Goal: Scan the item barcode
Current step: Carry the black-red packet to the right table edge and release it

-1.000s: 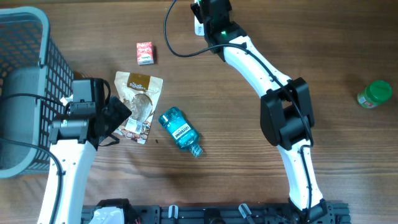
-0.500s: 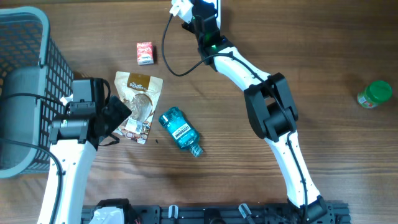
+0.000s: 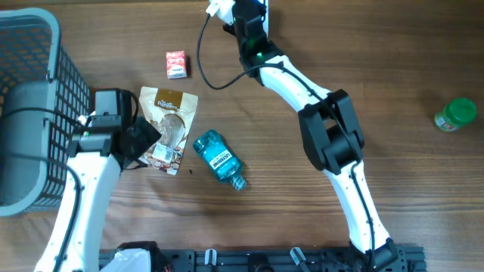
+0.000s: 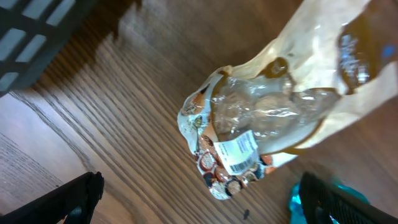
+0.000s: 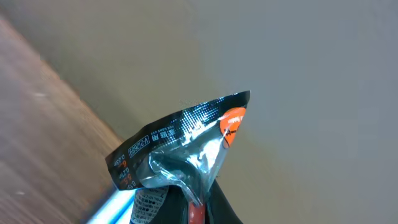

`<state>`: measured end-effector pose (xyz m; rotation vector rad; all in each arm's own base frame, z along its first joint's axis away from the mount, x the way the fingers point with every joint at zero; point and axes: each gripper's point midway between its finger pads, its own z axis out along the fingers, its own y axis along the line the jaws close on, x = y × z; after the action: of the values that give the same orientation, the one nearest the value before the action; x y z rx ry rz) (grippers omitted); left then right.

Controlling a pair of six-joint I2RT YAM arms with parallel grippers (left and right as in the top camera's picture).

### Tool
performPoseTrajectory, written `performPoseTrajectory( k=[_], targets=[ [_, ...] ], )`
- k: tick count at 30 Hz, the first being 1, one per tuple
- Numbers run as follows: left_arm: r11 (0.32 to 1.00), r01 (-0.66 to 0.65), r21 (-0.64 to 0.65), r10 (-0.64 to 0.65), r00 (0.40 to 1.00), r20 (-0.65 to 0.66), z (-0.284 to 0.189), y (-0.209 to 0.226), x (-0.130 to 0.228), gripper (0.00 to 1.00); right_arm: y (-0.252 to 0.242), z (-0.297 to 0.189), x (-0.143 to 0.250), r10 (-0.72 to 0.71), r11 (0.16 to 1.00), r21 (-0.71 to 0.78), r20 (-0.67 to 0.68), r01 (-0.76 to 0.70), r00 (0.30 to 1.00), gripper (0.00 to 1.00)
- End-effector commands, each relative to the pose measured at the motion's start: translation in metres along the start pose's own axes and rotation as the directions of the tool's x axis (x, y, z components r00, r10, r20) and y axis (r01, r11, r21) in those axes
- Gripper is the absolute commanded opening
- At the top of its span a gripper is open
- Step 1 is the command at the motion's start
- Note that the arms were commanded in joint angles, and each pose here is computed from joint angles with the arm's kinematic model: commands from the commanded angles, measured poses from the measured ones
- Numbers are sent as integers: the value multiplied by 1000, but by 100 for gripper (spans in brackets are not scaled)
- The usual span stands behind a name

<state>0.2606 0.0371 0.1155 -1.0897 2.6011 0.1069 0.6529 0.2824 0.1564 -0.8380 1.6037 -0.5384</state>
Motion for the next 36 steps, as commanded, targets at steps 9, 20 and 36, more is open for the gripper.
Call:
performPoseTrajectory(
  k=[9,20,36],
  targets=[
    [1000,-1,-12,1,998,-70,15,-4,11,100,-250,-150,119,786,613,518,-319,-597,530,5],
    [998,5,56,2,991,-136,14,-16,22,100,-310,-290,472,928,217,903,-308,-371,-207,5],
    [998,1,61,4,996,-92,15,-19,13,100,-396,-284,362,983,113,778,-177,-618,-42,100]
  ],
)
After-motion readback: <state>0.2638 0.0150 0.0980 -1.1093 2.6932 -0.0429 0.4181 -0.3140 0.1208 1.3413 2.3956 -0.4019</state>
